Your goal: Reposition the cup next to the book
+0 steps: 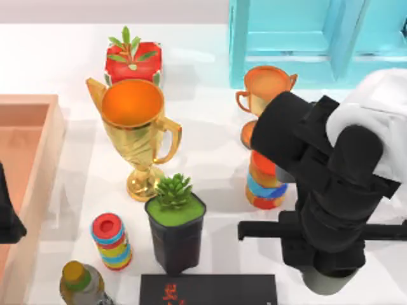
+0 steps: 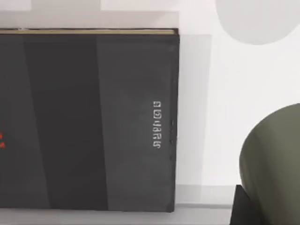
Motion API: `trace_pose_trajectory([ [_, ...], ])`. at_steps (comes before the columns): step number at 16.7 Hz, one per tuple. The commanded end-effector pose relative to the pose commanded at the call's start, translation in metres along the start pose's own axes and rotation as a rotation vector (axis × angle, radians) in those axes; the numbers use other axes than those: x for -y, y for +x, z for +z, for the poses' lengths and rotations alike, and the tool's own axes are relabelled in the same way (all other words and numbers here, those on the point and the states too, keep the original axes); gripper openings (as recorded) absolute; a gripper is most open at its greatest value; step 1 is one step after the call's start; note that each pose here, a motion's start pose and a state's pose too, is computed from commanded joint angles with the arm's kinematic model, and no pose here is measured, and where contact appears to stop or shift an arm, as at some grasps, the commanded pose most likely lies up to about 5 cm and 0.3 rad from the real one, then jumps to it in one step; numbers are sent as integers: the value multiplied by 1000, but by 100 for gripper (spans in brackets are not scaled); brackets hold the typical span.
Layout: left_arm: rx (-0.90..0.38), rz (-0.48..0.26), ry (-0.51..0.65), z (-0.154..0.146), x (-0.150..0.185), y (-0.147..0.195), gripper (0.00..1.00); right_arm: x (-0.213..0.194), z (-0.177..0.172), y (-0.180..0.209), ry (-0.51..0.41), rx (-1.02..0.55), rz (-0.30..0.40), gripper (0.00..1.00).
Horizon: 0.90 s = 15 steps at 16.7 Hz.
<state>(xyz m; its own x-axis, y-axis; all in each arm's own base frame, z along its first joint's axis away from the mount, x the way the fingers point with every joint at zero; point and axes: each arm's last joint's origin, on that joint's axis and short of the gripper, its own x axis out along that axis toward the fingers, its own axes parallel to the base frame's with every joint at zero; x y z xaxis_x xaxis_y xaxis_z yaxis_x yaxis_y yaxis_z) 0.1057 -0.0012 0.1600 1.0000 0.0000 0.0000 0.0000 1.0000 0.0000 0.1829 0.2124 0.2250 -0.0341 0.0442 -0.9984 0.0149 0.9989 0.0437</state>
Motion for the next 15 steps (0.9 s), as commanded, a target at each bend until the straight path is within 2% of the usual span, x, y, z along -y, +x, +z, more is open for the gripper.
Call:
trace_pose_trajectory([
  [7, 0, 0, 0, 0, 0, 0, 100, 7, 0, 56, -5, 8, 7, 0],
  [11, 0, 0, 0, 0, 0, 0, 100, 8, 0, 58, -4, 8, 5, 0],
  [15, 0, 0, 0, 0, 0, 0, 100, 8, 0, 58, -4, 8, 5, 30],
])
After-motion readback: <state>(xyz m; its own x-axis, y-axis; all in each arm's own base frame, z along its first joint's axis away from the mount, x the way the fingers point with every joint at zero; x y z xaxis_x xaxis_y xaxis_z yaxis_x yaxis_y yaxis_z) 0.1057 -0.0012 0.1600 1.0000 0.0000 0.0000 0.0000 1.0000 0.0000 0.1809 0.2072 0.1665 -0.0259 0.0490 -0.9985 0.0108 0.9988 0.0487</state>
